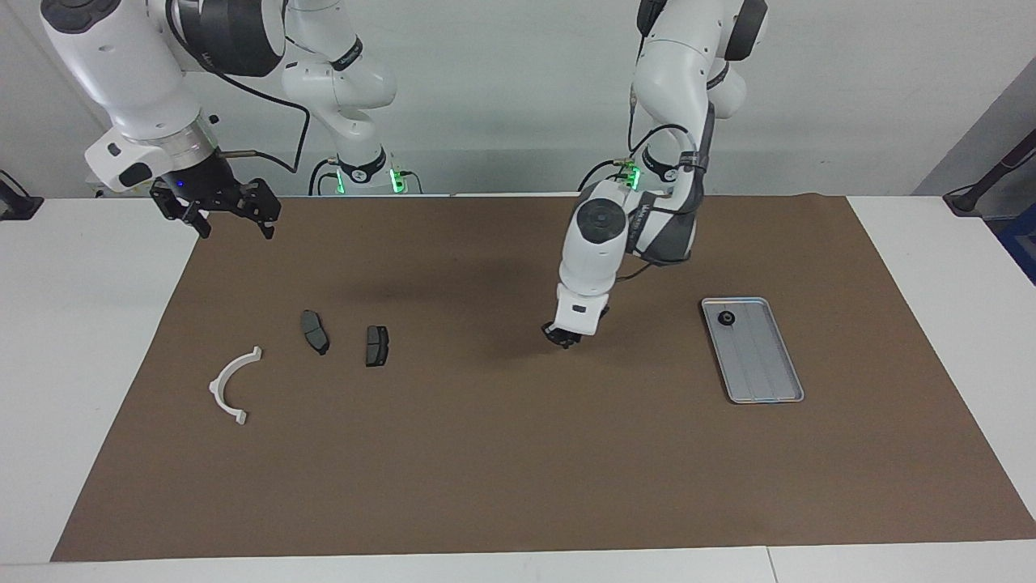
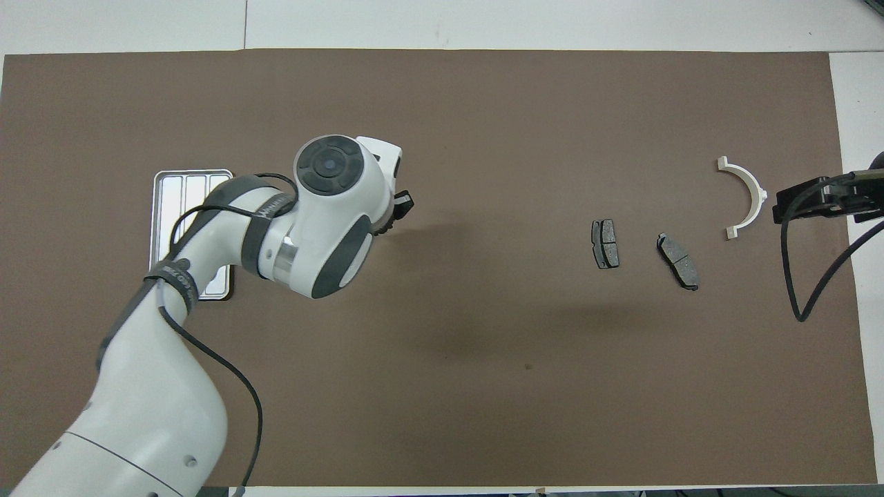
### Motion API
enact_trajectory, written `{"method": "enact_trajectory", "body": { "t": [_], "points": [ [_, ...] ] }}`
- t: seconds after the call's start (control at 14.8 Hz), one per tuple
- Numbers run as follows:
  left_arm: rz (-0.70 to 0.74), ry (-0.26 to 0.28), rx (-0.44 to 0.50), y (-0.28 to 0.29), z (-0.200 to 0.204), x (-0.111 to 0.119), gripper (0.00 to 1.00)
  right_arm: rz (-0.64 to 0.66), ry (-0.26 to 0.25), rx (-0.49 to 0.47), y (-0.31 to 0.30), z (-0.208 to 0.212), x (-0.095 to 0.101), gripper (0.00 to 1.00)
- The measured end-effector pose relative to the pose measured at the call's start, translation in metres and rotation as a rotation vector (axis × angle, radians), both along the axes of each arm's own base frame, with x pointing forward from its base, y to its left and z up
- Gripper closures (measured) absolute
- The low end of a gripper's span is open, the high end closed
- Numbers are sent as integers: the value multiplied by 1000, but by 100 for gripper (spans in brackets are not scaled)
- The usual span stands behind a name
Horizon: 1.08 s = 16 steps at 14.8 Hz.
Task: Pick bearing gear from pile to tray
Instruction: 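Carry the second bearing into the tray and open the left gripper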
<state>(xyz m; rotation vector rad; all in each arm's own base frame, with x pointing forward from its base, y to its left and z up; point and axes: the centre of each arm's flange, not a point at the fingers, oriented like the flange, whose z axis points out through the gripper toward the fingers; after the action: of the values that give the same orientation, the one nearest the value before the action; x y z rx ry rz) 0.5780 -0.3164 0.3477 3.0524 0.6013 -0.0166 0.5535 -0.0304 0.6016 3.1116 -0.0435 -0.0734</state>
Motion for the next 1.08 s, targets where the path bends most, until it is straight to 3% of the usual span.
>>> {"method": "enact_trajectory", "body": {
  "t": [0.2,0.4,0.88,1.08],
  "points": [
    [-85,-11,0,101,19,40,76,0,-1,0,0,0,0,0],
    [-190,-13,3,182,17,61,76,0,-1,0,0,0,0,0],
    [-288,-37,8,300,2,76,76,0,-1,0,0,0,0,0],
    [-298,-32,19,319,-3,76,76,0,0,0,0,0,0,0]
  ]
}}
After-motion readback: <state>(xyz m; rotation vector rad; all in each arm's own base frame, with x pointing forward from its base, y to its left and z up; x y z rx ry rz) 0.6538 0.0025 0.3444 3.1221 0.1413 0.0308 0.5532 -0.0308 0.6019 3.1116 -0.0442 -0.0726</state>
